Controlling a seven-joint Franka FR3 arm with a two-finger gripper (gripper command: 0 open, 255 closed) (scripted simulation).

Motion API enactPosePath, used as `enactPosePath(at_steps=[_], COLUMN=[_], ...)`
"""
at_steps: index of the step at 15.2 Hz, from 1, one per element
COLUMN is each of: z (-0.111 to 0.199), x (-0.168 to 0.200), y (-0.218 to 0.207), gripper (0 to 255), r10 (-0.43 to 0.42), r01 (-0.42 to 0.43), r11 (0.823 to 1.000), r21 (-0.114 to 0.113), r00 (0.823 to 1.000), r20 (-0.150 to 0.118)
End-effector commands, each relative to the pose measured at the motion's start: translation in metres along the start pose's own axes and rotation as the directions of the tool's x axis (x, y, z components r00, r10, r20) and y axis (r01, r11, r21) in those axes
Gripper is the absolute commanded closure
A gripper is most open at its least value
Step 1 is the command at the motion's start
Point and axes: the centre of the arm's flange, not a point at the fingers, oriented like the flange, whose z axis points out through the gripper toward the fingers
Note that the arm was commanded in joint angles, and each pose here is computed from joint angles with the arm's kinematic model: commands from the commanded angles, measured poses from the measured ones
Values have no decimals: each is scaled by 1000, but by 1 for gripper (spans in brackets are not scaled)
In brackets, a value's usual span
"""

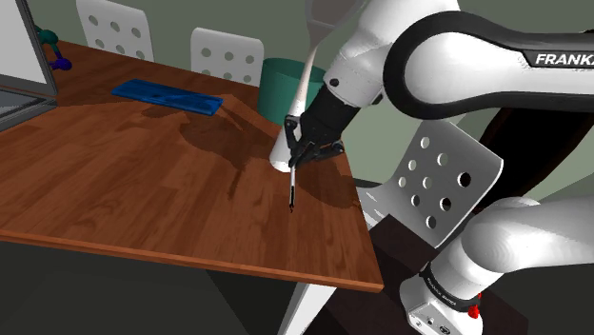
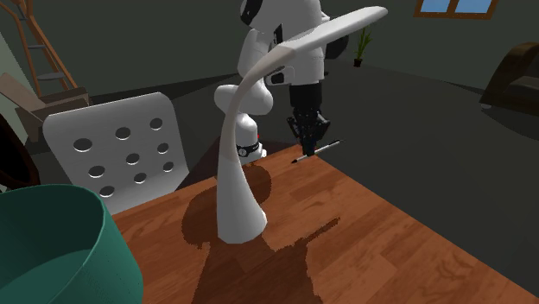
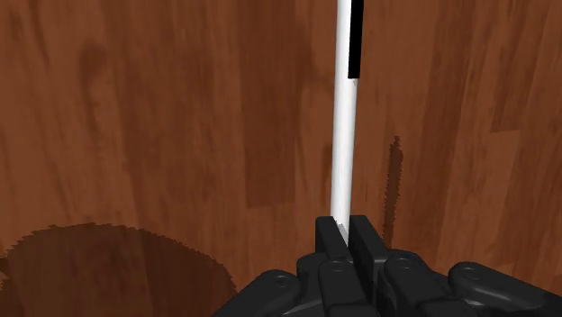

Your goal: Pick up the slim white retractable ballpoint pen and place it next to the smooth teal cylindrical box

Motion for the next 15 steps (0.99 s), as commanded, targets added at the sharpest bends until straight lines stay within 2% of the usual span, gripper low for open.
enactPosePath(at_steps=[1,15], z=[-9,-80], x=[1,5], y=[-4,-24], gripper=[255,255], r10=[0,0], r01=[0,0], r11=[1000,1000], r21=[0,0], r00=[1000,1000], r20=[0,0])
